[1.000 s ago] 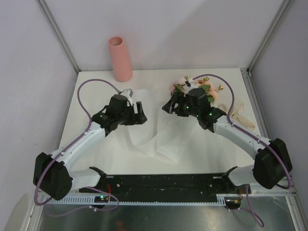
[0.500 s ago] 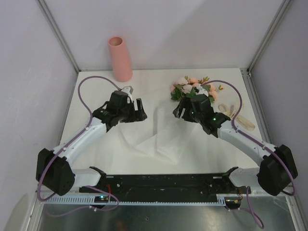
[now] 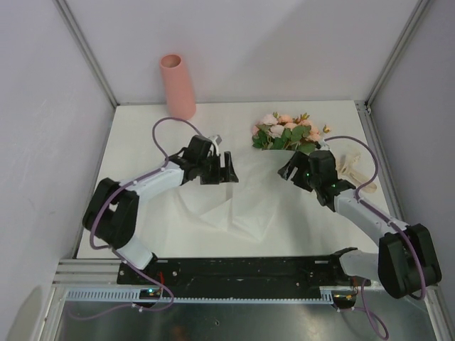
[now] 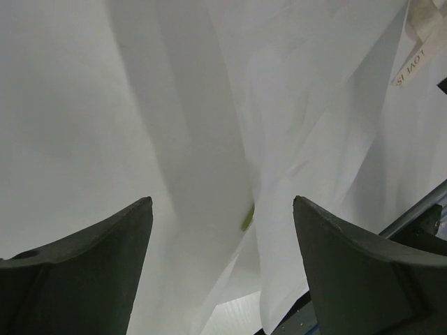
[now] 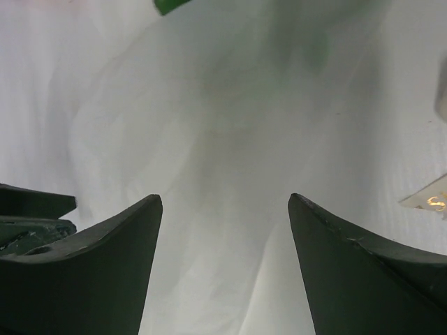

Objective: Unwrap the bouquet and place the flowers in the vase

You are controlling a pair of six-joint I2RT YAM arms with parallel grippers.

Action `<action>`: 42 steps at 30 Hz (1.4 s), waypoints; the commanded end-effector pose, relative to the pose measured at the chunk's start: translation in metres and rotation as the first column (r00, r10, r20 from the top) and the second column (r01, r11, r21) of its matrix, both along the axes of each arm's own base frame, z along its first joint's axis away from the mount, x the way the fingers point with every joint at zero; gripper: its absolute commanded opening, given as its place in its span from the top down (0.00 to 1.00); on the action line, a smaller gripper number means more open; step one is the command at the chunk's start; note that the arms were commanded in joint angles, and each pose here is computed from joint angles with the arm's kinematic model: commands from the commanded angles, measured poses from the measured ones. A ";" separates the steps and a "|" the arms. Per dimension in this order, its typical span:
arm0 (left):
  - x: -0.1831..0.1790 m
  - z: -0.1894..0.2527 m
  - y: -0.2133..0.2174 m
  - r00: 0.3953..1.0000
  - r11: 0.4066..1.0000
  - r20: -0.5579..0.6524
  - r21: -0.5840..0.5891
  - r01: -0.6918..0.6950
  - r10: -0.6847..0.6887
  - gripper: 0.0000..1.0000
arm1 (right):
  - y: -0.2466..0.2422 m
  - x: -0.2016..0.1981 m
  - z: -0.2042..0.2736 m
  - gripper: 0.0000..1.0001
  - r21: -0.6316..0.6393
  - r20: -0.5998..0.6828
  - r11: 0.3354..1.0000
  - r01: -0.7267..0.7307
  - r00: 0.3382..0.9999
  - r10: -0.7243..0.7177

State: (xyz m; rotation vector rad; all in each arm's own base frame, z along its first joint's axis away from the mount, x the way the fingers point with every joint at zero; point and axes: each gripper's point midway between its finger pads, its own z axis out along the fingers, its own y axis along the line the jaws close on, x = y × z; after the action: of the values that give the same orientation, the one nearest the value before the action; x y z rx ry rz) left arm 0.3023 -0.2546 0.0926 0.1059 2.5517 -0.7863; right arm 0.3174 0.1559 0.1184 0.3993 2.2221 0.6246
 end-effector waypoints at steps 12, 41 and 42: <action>0.015 0.012 -0.046 0.997 0.987 0.061 -0.150 0.056 -0.047 0.62 | -0.023 0.036 -0.048 0.24 0.196 -0.031 0.980 0.014 0.999 -0.008; 0.038 0.028 -0.001 0.984 0.987 0.113 -0.098 -0.126 0.137 1.00 | 0.058 0.123 -0.055 0.49 0.365 0.046 0.924 -0.116 0.993 0.107; 0.037 0.036 -0.005 0.984 0.988 0.130 -0.111 -0.105 0.119 1.00 | 0.051 0.123 -0.055 0.46 0.355 0.031 0.929 -0.101 0.995 0.097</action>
State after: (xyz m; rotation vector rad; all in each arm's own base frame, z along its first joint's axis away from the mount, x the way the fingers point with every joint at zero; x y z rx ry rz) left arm 0.3345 -0.2496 0.0842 -0.0683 2.4656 -0.7611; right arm 0.4216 0.2147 0.0375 0.4750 2.1949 1.0931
